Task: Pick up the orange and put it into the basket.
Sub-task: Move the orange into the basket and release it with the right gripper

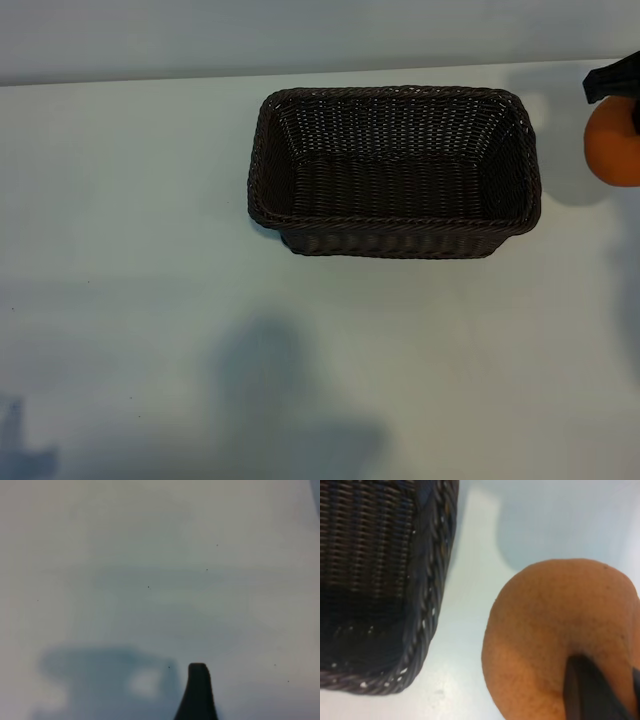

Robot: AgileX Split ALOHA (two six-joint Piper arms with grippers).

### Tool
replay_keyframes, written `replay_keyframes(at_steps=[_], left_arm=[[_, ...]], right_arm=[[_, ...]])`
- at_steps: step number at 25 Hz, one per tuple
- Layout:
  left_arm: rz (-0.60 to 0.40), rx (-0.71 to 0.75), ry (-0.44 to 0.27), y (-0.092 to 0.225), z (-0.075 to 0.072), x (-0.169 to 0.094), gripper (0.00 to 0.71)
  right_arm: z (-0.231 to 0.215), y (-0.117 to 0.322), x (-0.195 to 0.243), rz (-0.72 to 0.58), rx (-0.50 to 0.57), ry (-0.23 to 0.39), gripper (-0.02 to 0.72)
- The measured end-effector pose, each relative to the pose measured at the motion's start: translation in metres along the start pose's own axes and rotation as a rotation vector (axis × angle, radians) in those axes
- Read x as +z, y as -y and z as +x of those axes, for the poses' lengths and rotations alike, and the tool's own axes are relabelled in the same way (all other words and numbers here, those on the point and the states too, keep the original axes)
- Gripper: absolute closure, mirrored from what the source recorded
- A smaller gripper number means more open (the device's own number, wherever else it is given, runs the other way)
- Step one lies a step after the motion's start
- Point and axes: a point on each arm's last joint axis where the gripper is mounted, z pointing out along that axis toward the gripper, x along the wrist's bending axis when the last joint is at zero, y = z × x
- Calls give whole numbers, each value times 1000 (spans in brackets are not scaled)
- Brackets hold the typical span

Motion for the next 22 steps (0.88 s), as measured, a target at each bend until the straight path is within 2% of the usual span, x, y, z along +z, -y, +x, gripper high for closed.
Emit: replay_keyframes(at_steps=[9,15,22], left_arm=[[0,1,0,0,0,0,117],[0,1,0,0,0,0,117],[0,3,0,0,0,0,117]], right_arm=[[53,3,-5,-3,-143,-59,631],[93,-16,-20,-50,-231,-104,633],[128,-33,10,32,-300,-112,633]])
